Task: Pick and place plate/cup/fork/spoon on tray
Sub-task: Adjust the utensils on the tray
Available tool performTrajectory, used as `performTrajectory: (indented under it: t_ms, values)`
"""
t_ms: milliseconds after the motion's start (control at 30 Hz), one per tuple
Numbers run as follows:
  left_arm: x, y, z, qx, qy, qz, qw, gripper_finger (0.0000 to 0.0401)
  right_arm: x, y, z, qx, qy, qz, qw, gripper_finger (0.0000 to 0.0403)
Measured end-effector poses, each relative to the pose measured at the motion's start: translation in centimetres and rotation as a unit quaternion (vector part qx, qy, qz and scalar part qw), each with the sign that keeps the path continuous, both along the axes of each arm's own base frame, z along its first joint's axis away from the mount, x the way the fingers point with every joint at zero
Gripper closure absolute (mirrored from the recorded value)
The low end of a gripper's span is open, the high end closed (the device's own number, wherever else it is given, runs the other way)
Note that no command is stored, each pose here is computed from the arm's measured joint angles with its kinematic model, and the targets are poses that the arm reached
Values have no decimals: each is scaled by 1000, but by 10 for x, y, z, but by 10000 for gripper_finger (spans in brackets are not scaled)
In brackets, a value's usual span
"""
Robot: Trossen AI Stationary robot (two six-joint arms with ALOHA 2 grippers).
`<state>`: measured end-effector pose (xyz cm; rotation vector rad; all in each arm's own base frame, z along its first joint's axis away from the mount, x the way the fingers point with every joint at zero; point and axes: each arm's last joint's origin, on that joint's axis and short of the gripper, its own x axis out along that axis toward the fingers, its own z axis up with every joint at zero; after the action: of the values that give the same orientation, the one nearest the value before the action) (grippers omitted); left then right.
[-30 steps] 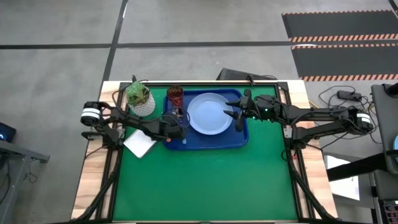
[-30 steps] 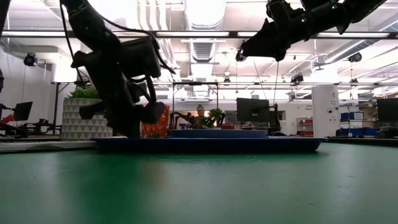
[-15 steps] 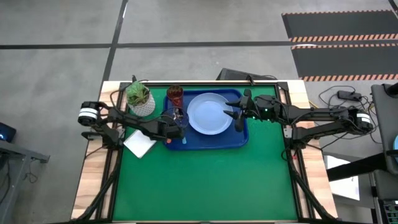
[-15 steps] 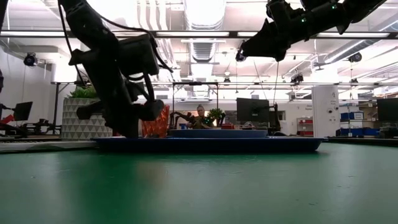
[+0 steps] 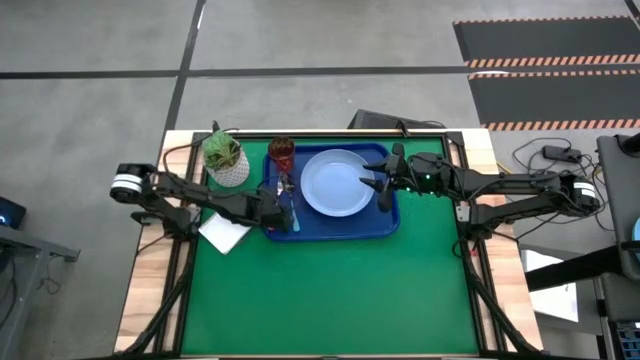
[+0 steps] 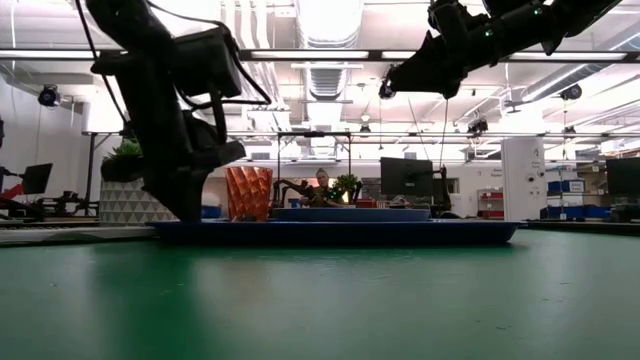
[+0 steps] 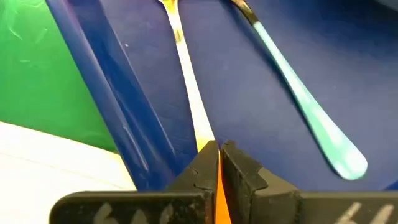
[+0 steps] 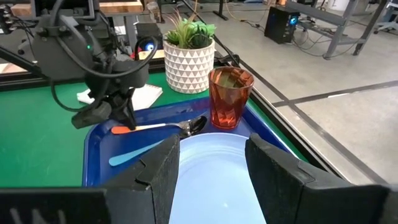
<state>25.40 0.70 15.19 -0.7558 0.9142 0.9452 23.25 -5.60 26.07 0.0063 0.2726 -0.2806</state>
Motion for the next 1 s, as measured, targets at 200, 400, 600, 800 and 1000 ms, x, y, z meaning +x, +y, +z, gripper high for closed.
performTrajectory:
  t_ms: [200,400,600,800,1000]
  values:
    - [1,-4,-3,-11,-5,20,1000,401,0,0,0,0,0,0,1000,232]
    - [10,-7,3,-3,-41,10,999,401,0,0,0,0,0,0,1000,232]
    - [0,-14,13,-13,44,-17,999,401,0,0,0,0,0,0,1000,232]
    - [0,-18,4,-17,44,-10,999,401,0,0,0,-1,-2,0,1000,232]
    - [5,-18,-9,-22,62,10,998,401,0,0,0,2,-2,-1,1000,232]
